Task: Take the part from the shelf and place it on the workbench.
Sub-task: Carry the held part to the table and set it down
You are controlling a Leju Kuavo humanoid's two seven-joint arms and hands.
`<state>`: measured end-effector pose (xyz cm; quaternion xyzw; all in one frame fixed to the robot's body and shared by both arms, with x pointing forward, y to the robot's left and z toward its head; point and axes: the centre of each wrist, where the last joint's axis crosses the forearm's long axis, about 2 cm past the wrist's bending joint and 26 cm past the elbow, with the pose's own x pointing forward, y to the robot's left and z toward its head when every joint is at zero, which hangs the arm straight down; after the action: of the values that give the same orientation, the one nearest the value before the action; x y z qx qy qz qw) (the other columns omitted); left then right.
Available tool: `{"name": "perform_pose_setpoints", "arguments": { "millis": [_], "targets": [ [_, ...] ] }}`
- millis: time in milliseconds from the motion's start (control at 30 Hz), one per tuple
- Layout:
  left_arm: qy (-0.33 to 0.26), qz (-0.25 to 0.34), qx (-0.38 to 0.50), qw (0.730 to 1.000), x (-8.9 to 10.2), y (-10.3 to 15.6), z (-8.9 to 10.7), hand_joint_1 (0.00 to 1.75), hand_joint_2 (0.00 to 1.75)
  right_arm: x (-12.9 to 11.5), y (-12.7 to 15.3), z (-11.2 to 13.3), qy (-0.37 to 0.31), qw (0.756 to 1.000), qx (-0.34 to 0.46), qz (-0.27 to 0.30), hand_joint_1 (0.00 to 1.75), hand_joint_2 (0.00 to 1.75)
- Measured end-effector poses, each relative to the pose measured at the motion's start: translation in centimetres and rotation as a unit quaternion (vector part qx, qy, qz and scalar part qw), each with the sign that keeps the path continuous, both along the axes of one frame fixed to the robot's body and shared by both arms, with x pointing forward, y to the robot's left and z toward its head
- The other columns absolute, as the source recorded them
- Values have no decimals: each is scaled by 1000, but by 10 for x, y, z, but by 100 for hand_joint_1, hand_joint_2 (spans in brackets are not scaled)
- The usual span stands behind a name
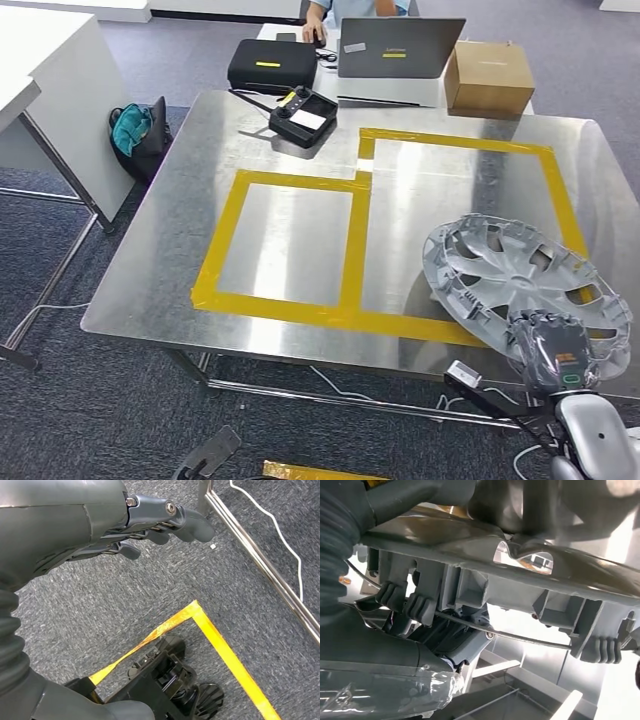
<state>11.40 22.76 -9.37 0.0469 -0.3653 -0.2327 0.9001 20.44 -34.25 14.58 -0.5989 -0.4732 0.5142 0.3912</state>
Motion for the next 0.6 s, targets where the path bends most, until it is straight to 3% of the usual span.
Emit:
{"name": "perform_pose_setpoints", "arguments": {
  "millis": [600],
  "targets": [
    [1,3,10,1000,-1,2,0,0,175,-15,-37,-17,34,997,17,-72,169,175]
  ]
}}
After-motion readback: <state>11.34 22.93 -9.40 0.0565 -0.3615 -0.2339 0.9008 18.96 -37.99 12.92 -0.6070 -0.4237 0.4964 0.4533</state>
